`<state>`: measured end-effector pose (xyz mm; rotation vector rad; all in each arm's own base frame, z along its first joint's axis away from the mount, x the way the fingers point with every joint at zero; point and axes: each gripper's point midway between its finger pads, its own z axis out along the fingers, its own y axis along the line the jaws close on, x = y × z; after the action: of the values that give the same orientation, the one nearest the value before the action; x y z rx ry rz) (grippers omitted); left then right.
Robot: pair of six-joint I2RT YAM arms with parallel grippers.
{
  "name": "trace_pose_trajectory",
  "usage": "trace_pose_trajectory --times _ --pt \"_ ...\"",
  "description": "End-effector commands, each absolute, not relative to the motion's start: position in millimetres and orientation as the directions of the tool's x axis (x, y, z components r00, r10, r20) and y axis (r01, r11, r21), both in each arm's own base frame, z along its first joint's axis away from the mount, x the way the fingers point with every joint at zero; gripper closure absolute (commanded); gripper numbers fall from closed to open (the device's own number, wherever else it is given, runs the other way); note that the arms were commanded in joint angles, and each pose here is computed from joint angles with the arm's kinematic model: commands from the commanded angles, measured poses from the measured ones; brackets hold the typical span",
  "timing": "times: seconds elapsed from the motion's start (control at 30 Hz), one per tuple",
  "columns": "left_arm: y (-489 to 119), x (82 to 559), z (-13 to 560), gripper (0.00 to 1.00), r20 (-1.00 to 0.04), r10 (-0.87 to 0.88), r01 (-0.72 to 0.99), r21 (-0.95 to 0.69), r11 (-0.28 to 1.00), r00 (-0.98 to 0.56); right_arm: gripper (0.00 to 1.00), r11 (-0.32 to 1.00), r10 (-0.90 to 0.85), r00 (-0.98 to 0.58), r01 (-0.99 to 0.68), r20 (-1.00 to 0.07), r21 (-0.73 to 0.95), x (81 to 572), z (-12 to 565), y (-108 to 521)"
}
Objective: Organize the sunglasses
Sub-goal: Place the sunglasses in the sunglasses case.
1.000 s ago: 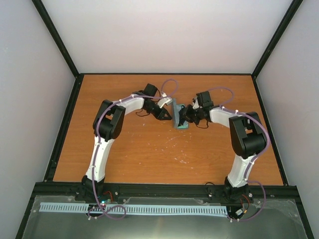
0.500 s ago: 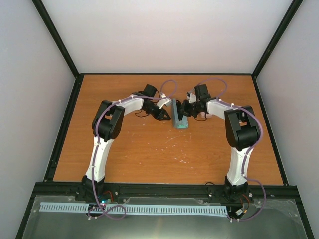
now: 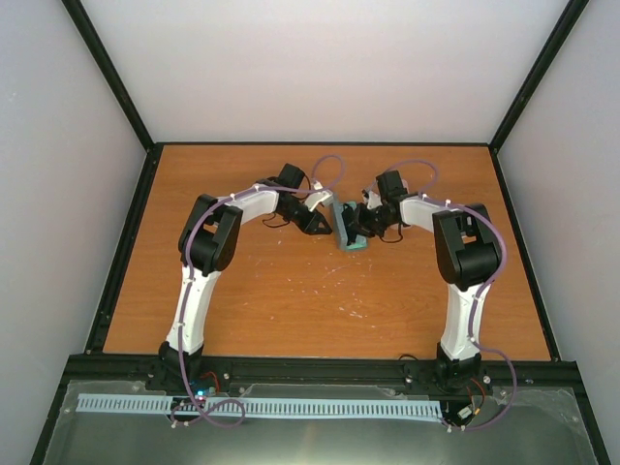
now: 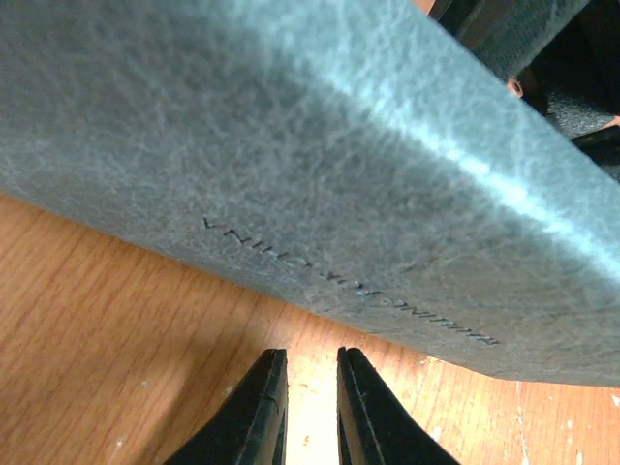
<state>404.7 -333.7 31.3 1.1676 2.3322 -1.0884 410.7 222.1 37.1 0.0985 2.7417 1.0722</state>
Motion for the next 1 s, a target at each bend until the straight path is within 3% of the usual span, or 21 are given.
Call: trace_pose_trajectory --times 0.0,0.13,0.7,0.87,0.97 --pt "-336.7 410.7 52.7 0.83 -0.609 0.528 0.805 -0.467 0.365 -0.593 0.71 0.763 0.114 -0.984 -0.004 -0.140 0.647 406.4 29.9 214.9" --pt "-336.8 410.2 50.9 0.83 -0.605 0.527 0.802 -0.473 0.366 -0.597 0.63 0.784 0.104 -0.983 -0.014 -0.153 0.621 407.4 33.8 210.9" --pt "-336.7 408.6 49.7 0.83 -0.603 0.526 0.799 -0.478 0.364 -0.600 0.55 0.822 0.108 -0.966 -0.045 -0.234 0.567 421.7 67.5 194.8" --pt "-336.1 407.9 47.9 0.83 -0.601 0.527 0.798 -0.479 0.365 -0.601 0.55 0.843 0.098 -0.966 -0.046 -0.238 0.535 420.3 65.7 189.1" --pt "-335.8 407.2 47.2 0.83 -0.599 0.528 0.798 -0.479 0.365 -0.602 0.60 0.856 0.088 -0.967 -0.049 -0.239 0.514 419.9 64.3 185.8"
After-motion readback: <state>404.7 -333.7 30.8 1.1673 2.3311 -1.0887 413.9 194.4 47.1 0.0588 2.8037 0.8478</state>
